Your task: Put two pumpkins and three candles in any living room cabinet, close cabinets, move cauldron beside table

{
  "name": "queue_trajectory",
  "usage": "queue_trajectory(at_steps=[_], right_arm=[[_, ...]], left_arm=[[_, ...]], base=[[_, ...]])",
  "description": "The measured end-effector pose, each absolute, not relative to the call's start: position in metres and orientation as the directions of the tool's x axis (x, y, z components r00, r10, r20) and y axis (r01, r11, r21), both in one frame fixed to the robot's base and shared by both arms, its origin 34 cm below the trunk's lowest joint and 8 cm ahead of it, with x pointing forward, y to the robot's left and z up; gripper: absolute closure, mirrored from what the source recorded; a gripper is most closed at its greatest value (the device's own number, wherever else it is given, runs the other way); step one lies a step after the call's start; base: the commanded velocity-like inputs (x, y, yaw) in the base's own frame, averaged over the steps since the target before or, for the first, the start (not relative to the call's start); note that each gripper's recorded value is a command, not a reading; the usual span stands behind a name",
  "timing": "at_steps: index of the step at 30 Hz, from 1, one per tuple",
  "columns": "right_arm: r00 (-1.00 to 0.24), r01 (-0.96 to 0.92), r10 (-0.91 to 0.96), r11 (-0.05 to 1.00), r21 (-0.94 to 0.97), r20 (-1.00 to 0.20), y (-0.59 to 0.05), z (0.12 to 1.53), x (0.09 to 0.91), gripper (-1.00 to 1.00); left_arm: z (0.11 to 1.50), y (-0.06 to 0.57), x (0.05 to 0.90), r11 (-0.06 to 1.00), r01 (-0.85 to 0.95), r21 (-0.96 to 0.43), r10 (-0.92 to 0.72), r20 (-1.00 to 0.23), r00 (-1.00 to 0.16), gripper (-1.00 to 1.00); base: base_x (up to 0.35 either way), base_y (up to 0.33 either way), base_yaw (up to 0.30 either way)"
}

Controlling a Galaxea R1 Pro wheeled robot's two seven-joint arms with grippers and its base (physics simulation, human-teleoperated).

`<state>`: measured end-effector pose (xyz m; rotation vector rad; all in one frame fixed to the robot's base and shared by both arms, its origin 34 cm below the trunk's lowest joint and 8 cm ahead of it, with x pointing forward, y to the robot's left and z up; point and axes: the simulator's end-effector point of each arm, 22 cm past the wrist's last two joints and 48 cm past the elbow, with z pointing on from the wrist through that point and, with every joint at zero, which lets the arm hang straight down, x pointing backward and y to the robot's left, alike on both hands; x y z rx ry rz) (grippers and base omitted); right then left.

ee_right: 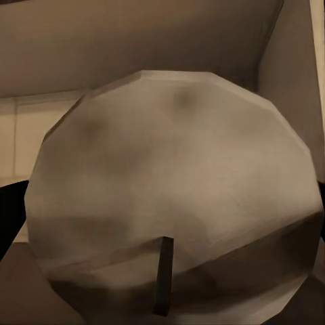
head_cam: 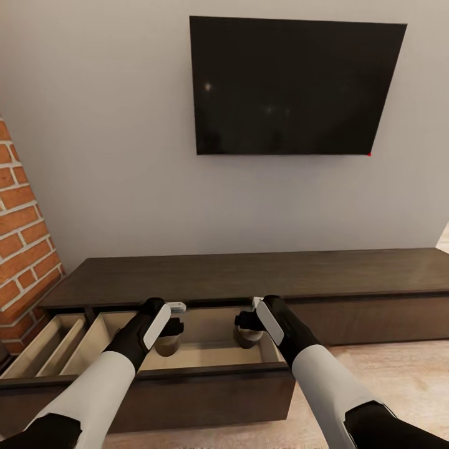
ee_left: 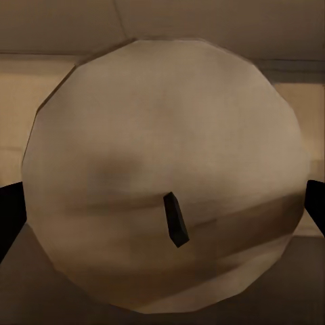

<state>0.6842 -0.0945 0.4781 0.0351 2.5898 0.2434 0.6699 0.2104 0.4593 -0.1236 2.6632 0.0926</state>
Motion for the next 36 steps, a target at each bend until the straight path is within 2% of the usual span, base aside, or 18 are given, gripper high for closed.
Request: queue_trajectory(at_steps=[19, 36], right_arm=[[-0.886, -0.013, 0.072, 0.983, 0.181, -0.459, -0.094, 0.442, 0.681, 1.0], [-0.886, -0.014, 0.072, 0.983, 0.18, -0.459, -0.094, 0.442, 0.681, 1.0]], left_arm=[[0.427, 0.205, 0.671, 0.994, -0.094, 0.05, -0.063, -0.431, -0.9, 1.0], [0.431, 0.2, 0.674, 0.995, -0.075, 0.062, -0.039, -0.446, -0.894, 1.0]], base=[[0.0, 0.0, 0.0], [0.026, 0.0, 0.0]])
